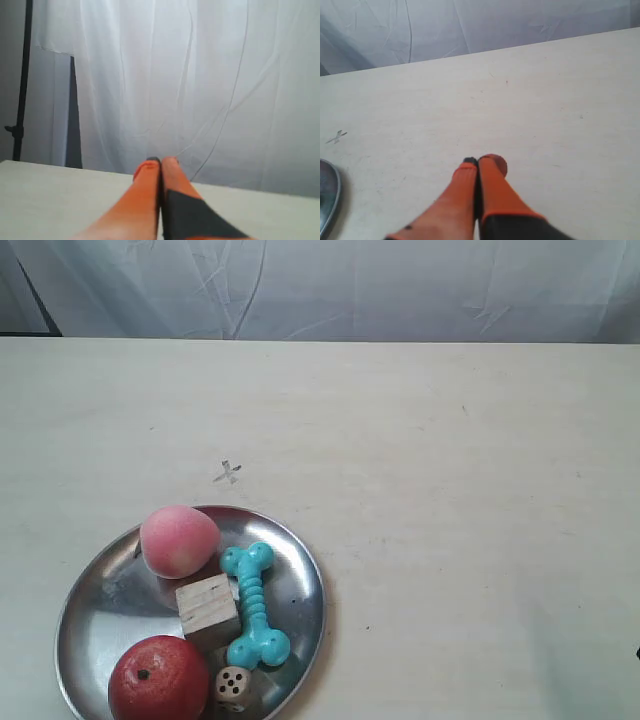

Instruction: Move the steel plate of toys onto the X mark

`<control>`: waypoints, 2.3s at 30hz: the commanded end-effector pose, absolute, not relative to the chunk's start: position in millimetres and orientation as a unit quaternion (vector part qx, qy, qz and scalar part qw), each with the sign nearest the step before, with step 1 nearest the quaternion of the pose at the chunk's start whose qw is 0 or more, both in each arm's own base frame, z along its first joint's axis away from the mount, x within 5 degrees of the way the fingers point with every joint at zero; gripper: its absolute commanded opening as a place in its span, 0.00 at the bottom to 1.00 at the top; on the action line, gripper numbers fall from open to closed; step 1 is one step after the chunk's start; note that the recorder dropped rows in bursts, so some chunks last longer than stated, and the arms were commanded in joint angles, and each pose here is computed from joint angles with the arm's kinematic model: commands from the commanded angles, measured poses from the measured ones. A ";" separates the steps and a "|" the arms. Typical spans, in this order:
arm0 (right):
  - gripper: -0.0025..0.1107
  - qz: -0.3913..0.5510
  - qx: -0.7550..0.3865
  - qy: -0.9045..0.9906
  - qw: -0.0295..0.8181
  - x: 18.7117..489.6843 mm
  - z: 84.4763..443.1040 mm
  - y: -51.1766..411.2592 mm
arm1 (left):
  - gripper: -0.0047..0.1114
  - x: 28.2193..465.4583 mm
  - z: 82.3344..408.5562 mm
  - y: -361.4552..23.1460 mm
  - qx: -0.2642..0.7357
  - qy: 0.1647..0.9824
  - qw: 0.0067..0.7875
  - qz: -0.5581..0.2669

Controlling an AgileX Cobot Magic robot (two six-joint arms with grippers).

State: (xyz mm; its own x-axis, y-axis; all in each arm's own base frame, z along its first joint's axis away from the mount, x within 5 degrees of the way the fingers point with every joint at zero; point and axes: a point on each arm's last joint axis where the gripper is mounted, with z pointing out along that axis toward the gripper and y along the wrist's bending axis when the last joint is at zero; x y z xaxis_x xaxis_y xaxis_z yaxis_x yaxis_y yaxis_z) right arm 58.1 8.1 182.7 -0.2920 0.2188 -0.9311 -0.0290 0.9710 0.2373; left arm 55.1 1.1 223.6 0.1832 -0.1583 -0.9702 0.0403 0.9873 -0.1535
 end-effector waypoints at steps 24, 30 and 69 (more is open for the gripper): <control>0.02 0.158 0.137 0.690 0.693 61.7 208.1 1.9 | 0.04 56.2 235.9 -0.5 -0.251 0.603 0.691 -0.310; 0.02 0.307 0.344 0.536 0.707 59.0 224.5 -14.9 | 0.04 82.9 266.9 -6.1 -0.227 0.671 0.650 -0.273; 0.43 0.260 -0.011 0.959 0.112 273.3 166.2 152.8 | 0.47 205.9 172.3 -37.6 -0.038 0.987 0.062 -0.145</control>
